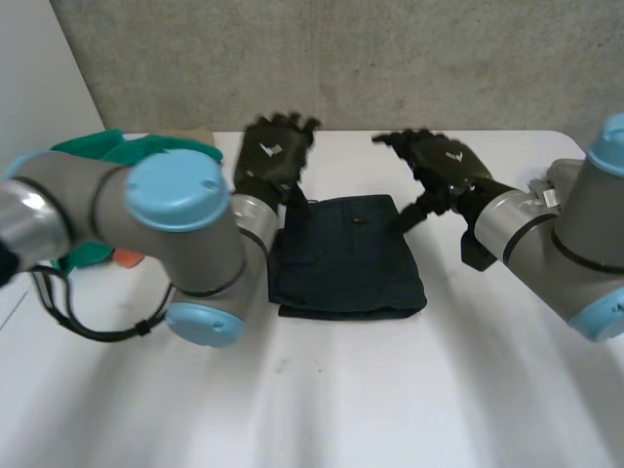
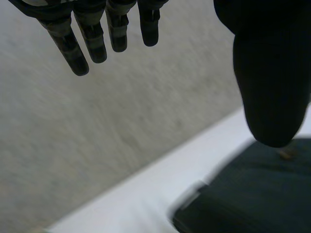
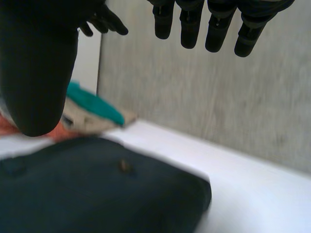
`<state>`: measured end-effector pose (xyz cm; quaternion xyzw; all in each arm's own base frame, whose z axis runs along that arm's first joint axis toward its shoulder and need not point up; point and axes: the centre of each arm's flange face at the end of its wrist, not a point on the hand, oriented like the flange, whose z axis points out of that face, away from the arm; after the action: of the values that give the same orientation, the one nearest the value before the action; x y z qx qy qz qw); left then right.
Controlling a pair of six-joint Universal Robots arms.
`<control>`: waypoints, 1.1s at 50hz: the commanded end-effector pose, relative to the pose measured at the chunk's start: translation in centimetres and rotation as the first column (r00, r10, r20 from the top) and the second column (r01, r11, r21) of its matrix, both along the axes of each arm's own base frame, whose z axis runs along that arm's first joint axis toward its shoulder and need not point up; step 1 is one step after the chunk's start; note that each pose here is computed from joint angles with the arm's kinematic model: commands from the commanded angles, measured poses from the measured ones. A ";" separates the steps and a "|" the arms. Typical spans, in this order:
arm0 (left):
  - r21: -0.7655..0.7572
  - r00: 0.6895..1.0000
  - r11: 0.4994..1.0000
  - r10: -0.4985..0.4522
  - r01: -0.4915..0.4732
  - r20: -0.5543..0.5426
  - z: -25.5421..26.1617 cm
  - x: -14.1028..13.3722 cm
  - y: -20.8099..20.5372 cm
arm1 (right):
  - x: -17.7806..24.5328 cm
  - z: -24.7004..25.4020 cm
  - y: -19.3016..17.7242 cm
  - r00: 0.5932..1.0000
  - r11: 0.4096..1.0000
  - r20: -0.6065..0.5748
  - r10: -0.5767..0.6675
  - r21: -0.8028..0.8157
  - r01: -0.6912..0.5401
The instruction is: Fold the laundry.
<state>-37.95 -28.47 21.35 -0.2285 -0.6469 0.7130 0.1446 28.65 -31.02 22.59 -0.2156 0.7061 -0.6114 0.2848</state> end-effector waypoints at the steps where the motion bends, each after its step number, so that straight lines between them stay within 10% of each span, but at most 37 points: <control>1: 0.210 0.984 0.978 -0.049 0.012 0.171 -6.3 -1.5 0.5 | 0.6 -5.2 -2.5 0.978 0.985 -0.198 0.063 0.172 -0.029; 17: 0.287 0.927 0.954 -0.027 -0.088 0.375 -8.0 -0.1 0.9 | 0.5 -9.0 -4.3 0.905 0.994 -0.422 0.055 0.110 -0.009; 29: 0.159 0.984 0.987 -0.064 0.037 0.166 3.5 0.2 2.5 | -0.2 -1.2 -0.9 0.891 0.970 -0.440 -0.115 -0.243 0.005; 42: 0.249 0.979 0.949 -0.203 0.193 0.014 5.6 2.1 4.7 | 0.7 -7.6 9.2 0.908 0.951 -0.419 -0.026 -0.291 -0.107; 55: 0.261 0.980 0.947 -0.198 0.187 0.018 4.2 2.2 4.5 | 3.1 -11.7 6.8 0.912 0.912 -0.400 -0.095 -0.403 -0.082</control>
<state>-35.63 -23.76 25.87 -0.2868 -0.7150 0.5950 0.2292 30.80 -22.40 11.71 -0.3977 0.6175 -0.6718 0.0959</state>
